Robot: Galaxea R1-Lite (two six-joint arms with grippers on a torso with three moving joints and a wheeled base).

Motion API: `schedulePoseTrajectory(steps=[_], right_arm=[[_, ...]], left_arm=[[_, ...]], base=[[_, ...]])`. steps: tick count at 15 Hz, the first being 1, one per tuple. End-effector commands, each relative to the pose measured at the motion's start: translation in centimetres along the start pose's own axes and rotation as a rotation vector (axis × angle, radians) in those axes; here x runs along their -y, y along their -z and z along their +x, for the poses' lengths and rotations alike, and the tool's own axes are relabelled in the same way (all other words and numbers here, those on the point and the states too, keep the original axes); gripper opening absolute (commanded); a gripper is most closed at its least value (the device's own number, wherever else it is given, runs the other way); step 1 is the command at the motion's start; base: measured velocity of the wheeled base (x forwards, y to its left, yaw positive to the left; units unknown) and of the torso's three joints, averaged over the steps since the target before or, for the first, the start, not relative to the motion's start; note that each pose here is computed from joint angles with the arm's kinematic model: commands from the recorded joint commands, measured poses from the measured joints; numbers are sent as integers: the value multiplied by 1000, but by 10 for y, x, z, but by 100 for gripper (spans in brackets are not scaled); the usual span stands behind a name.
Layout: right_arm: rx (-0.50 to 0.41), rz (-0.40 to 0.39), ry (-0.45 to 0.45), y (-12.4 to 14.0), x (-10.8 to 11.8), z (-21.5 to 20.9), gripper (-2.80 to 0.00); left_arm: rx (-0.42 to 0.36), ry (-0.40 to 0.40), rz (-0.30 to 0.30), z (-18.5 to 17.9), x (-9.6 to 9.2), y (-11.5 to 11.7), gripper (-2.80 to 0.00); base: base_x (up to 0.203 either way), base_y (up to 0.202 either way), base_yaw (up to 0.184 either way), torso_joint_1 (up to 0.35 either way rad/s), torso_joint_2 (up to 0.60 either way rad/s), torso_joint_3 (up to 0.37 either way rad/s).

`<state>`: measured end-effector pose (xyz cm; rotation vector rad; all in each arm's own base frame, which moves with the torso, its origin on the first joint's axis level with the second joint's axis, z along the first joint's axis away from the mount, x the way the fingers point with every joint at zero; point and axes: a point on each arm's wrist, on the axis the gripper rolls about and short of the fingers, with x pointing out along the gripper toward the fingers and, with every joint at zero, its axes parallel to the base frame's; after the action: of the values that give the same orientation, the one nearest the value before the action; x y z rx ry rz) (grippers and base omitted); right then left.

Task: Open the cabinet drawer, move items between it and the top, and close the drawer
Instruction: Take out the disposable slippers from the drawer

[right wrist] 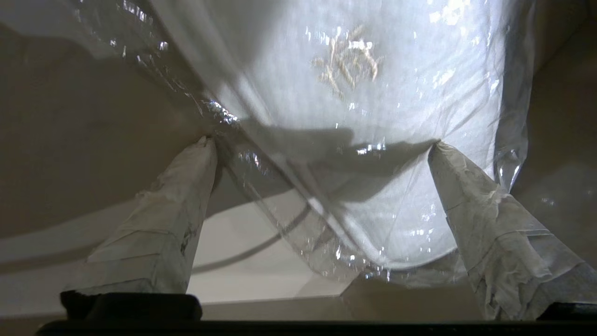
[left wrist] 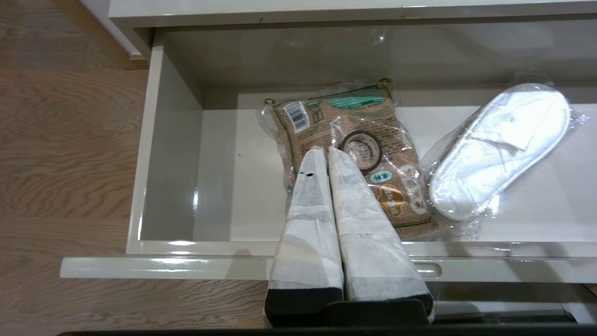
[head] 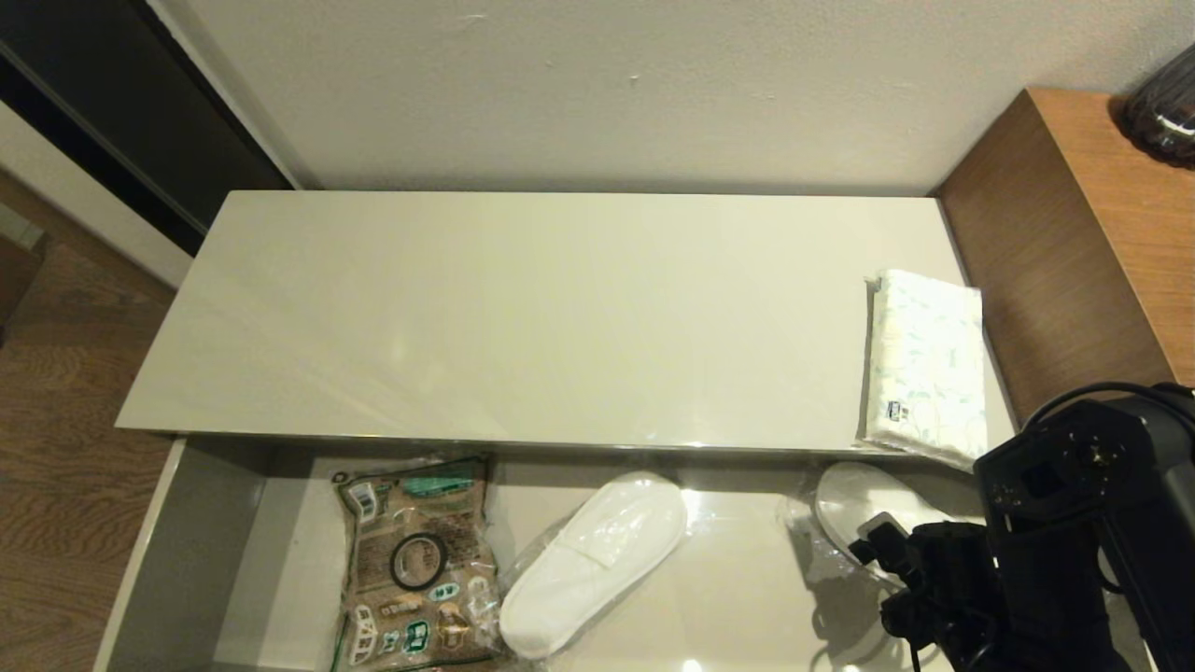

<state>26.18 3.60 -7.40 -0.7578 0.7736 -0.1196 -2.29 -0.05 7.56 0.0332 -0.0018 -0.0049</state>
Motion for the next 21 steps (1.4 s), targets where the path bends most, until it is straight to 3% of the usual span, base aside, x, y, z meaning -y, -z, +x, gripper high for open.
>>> schedulePoseTrajectory(steps=[1, 6, 7, 13, 21], right_arm=[[11, 8, 17, -3, 0, 7, 0], [-3, -9, 40, -1, 0, 28, 0], [-8, -16, 35, 0, -1, 27, -280], [-26, -25, 25, 5, 4, 16, -280], [-36, -54, -29, 19, 29, -44, -280]], left_arm=[[-1, 0, 1, 0, 0, 0, -280], [-2, 0, 1, 0, 0, 0, -280], [-2, 0, 1, 0, 0, 0, -280], [-1, 0, 1, 0, 0, 0, -280], [0, 0, 1, 0, 0, 0, -280]], base=[[0, 0, 0, 0, 0, 0], [0, 0, 0, 0, 0, 0], [0, 0, 0, 0, 0, 0], [0, 0, 0, 0, 0, 0], [0, 0, 0, 0, 0, 0]])
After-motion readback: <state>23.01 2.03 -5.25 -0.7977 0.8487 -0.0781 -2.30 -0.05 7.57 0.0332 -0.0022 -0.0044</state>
